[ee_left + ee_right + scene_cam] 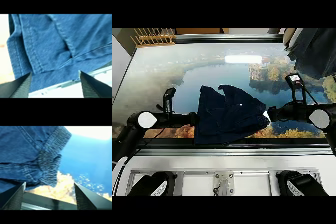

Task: Fold the clothes and pants, and hang the long-sleeved shirts on hangers.

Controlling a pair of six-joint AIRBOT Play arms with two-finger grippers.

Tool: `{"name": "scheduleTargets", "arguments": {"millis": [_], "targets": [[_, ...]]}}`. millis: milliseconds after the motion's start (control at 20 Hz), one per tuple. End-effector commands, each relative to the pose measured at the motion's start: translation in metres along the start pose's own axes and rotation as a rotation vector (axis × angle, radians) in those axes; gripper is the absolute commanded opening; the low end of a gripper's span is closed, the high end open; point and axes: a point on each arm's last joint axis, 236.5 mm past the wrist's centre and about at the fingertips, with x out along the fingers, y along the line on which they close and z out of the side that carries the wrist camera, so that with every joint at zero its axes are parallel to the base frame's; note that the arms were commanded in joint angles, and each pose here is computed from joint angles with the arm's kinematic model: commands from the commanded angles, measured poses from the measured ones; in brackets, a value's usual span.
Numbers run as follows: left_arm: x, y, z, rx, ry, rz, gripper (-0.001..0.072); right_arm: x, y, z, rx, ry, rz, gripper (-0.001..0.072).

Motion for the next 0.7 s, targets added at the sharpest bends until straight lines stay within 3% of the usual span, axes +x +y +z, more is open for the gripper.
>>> {"name": "scheduleTargets", "arguments": {"millis": [0, 400, 550, 650], "targets": [[-0.013, -0.006, 0.010, 0.004, -0.066, -0.013, 0.0628, 0.028, 0.017, -0.001, 0.083, 0.021, 0.084, 0.0646], [0.066, 0.042, -0.036, -0.195, 0.199, 0.076, 0.0629, 0.068, 0.018, -0.012, 0.129, 0.103, 0.097, 0.0645], [0.098, 0.040, -0.056, -0.319, 0.275, 0.029, 0.0628, 0.066, 0.018, -0.013, 0.128, 0.102, 0.097, 0.0645], [0.128, 0.015, -0.089, -0.280, 0.386, -0.021, 0.0610, 0.065, 0.006, -0.030, 0.131, 0.170, 0.043, 0.0645]]}}
